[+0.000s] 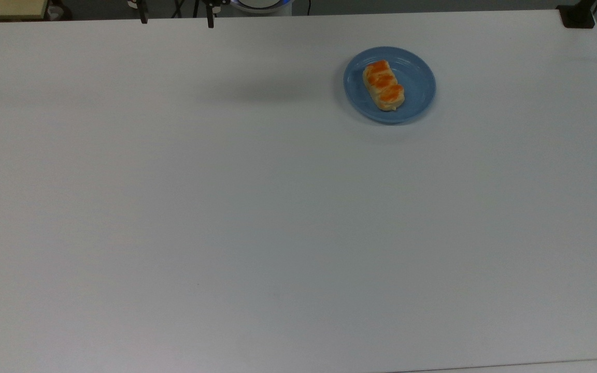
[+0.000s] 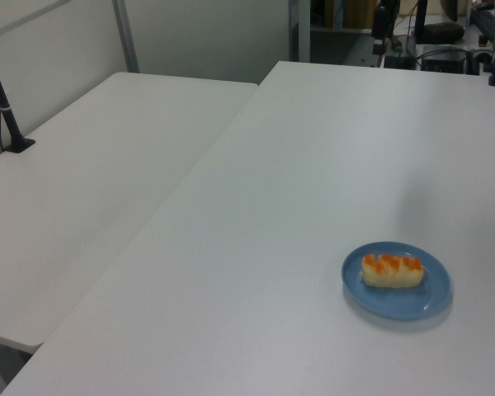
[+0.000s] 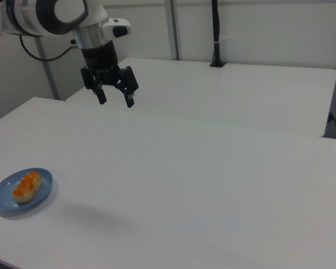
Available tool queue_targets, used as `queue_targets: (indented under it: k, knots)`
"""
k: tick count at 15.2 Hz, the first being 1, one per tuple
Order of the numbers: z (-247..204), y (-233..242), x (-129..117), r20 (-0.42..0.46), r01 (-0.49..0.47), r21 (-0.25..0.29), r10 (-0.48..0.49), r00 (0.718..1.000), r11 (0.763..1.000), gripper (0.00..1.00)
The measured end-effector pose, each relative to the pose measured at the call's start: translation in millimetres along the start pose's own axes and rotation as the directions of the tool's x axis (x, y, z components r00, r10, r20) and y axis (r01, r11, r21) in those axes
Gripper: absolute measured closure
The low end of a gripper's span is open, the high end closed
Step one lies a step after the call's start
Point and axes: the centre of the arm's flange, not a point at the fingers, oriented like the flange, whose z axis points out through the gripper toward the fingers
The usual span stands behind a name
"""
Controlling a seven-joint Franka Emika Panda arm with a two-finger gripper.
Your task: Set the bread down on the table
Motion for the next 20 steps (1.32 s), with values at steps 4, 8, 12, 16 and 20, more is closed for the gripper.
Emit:
queue_targets:
  k: [4,8,12,16,20]
  knots:
    - [0.1,-1.4,0.1,-0.001,0.0,0.01,0.0,1.0,1.0,0.0]
    - [1.0,-1.7,0.1,0.001,0.0,0.01,0.0,1.0,1.0,0.0]
    - [2.7,-3.4,-1.5,0.018,0.003,0.012,-0.003,1.0,1.0,0.0]
    - [3.2,-11.5,-2.0,0.03,0.017,0.014,-0.018,0.999,1.0,0.0]
    - [3.2,-11.5,-2.0,0.03,0.017,0.014,-0.018,0.999,1.0,0.0]
